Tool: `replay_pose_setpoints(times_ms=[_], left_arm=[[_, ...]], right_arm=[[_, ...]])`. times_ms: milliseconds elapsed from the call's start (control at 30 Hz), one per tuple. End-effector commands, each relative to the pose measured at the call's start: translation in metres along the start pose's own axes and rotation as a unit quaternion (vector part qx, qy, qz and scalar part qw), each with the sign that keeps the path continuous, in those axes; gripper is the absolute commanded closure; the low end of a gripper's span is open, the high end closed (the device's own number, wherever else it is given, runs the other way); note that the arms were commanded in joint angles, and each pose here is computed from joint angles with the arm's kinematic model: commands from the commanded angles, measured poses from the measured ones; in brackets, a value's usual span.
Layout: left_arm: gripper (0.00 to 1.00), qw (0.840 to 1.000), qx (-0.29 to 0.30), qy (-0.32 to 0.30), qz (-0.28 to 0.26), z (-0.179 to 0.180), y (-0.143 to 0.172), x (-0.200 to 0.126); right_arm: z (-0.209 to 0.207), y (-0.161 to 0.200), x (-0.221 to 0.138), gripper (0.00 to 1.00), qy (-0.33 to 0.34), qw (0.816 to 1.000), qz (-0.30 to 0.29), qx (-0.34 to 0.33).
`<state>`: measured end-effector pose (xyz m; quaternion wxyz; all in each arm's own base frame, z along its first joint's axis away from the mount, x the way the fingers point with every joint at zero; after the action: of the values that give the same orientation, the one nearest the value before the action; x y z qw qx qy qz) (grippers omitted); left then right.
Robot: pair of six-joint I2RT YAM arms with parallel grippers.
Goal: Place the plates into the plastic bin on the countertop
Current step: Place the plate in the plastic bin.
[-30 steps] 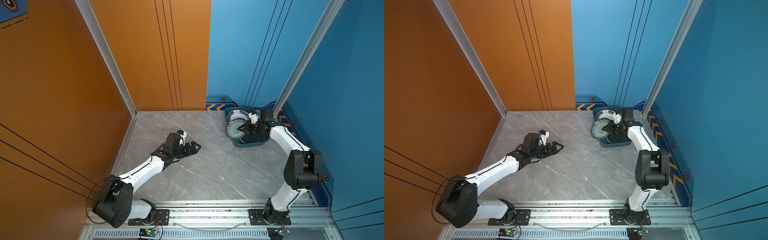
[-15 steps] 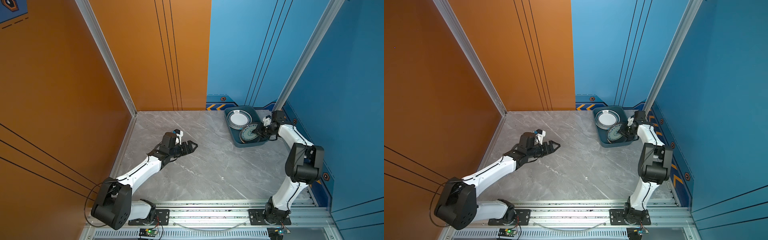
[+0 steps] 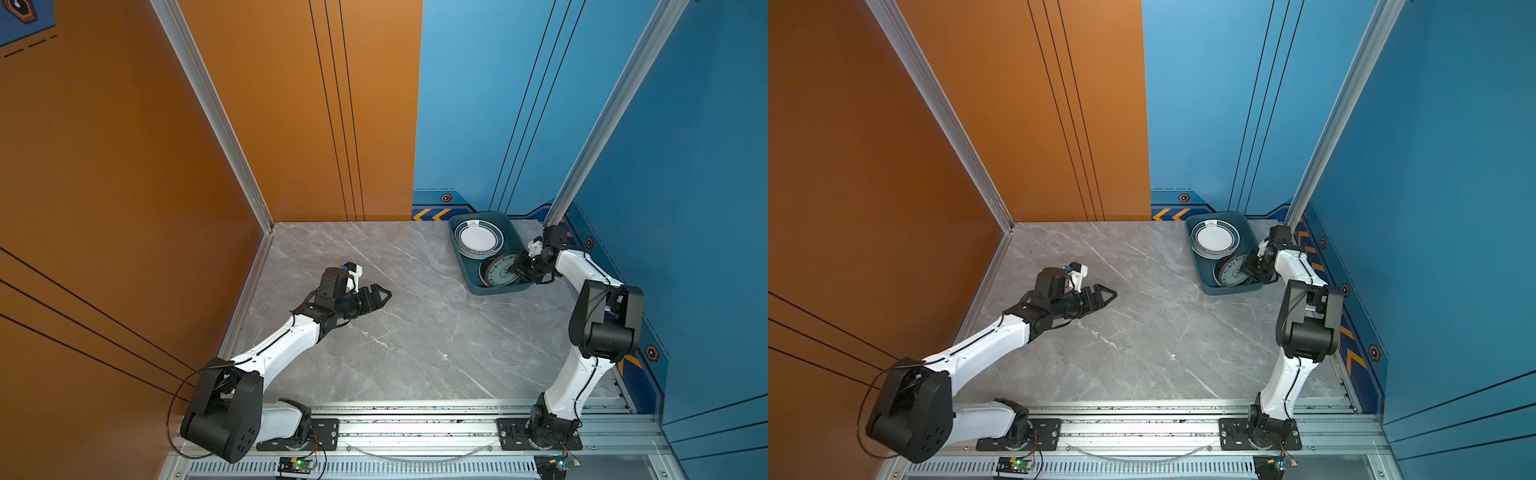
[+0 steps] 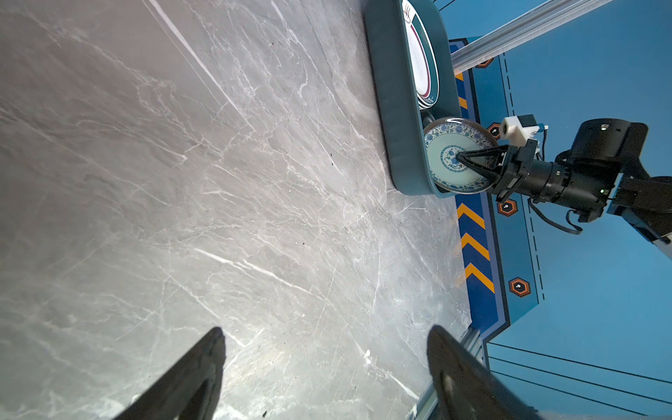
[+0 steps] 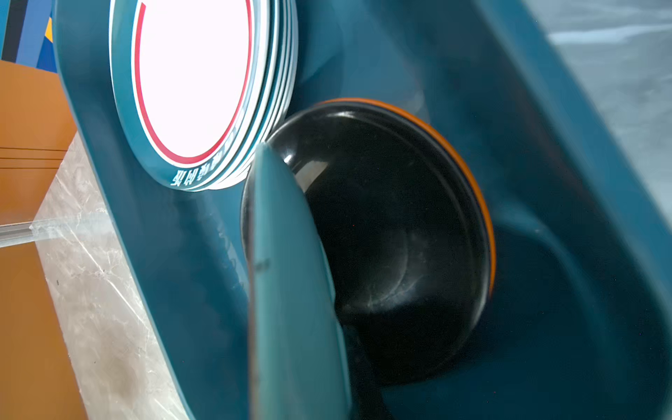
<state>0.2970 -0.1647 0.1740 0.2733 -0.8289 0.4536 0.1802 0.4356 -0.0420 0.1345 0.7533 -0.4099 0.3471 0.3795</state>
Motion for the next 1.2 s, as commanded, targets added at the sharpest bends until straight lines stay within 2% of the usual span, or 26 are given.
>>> replay_pose_setpoints(times_ms=[0,167,367,533,933,1167], left_arm=[[0.12,1.000,0.010,0.007,0.007,0.002,0.004,-0.004],[0.12,1.000,0.009,0.009,0.006,0.002,0.004,-0.005],[0.12,1.000,0.009,0.009,0.005,0.001,0.004,-0.006],[0.13,1.000,0.009,0.010,0.005,0.000,0.003,-0.006],[0.13,1.000,0.009,0.006,0.004,0.001,0.003,-0.007],[0.13,1.000,0.010,0.005,0.003,-0.001,0.002,-0.008]], right_arm=[[-0.011,0.008,-0.001,0.84,0.032,0.999,0.016,0.002],[-0.015,0.008,-0.004,0.59,0.053,0.998,0.015,0.000],[-0.018,0.006,-0.010,0.46,0.077,0.997,0.013,-0.005],[-0.019,0.005,-0.019,0.42,0.103,0.995,0.004,-0.015],[-0.010,0.000,-0.052,0.41,0.189,0.980,-0.024,-0.062],[0.009,0.003,-0.070,0.42,0.194,0.976,-0.040,-0.088]])
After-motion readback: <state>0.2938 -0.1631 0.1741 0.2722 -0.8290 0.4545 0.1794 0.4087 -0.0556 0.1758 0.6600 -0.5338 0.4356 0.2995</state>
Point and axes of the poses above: each gripper's point midway between its finger pads, its own x axis out along the fingers, its own z axis along the line the jaws close on, y = z × x, the point moved 5 cm from there along -x, back along the fingers, and after that the axes turned 10 degrees about -x, right-handed, at the moved point
